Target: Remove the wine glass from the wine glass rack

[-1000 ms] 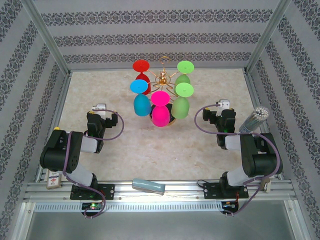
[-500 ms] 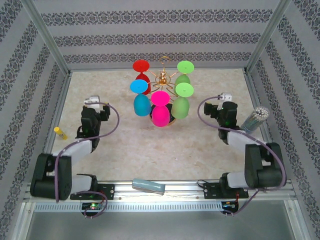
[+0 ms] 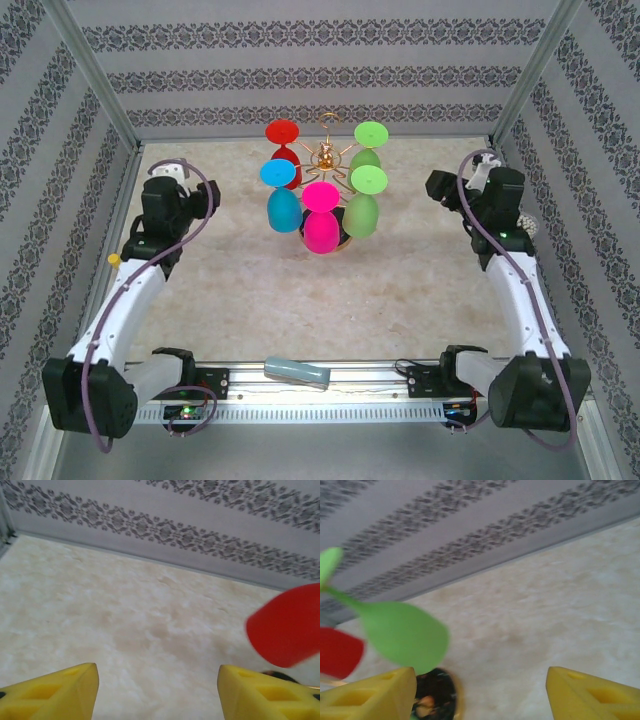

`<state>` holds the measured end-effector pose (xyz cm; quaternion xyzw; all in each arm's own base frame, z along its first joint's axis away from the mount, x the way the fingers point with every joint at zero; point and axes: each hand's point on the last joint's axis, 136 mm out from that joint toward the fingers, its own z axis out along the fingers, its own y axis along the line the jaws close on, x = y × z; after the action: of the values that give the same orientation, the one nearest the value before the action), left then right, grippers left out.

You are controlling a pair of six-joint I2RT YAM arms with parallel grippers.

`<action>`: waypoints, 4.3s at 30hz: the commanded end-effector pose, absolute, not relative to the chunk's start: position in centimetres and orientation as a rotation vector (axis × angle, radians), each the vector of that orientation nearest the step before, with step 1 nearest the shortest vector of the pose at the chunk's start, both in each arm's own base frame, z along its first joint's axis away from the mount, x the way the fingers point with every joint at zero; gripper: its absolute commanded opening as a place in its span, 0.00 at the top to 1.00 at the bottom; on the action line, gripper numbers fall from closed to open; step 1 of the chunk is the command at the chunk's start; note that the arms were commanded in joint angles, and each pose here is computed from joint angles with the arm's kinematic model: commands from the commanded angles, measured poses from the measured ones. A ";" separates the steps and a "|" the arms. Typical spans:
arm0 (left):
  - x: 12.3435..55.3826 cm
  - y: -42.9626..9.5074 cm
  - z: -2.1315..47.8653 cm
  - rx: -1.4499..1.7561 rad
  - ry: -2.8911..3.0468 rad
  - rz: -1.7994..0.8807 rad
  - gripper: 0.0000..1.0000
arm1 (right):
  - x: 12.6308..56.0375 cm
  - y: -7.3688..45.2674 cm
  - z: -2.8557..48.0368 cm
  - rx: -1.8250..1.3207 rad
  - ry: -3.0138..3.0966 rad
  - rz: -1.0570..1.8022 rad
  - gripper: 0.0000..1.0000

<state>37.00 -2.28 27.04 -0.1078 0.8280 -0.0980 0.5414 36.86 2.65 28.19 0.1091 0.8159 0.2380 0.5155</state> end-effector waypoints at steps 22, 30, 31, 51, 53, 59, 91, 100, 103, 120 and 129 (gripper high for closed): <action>25.3 -11.7 32.9 0.139 2.208 -0.534 0.47 | 30.6 14.5 34.3 0.090 1.990 1.332 0.61; 25.9 -12.8 33.0 0.155 2.183 -0.534 0.47 | 31.4 15.2 34.0 0.092 2.007 1.355 0.61; 25.9 -12.9 33.1 0.158 2.181 -0.536 0.47 | 31.5 15.2 34.1 0.093 2.007 1.355 0.61; 26.4 -12.7 33.3 0.146 2.149 -0.499 0.47 | 33.7 15.6 33.8 0.132 2.007 1.384 0.65; 26.5 -12.8 33.3 0.147 2.148 -0.500 0.47 | 33.8 15.7 33.6 0.130 2.013 1.388 0.65; 26.5 -12.7 33.4 0.148 2.140 -0.492 0.47 | 33.8 16.2 33.4 0.125 2.022 1.399 0.67; 26.7 -12.8 34.5 0.173 2.116 -0.478 0.48 | 32.4 16.2 34.0 0.132 2.021 1.444 1.00; 26.9 -13.2 34.8 0.195 2.121 -0.475 0.49 | 32.3 16.4 35.0 0.124 2.005 1.476 1.00; 27.1 -13.4 34.4 0.221 2.131 -0.460 0.49 | 32.2 16.5 35.5 0.116 1.998 1.491 1.00; 26.8 -15.7 34.2 0.343 2.110 -0.507 0.50 | 32.1 16.9 37.8 0.160 1.974 1.558 1.00; 26.2 -16.5 34.6 0.393 2.092 -0.508 0.50 | 33.4 17.1 37.5 0.201 1.992 1.568 1.00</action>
<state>26.22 -15.97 32.89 0.1424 0.8673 -0.2018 0.4323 33.08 16.89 35.87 0.0851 0.7579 0.5811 0.2841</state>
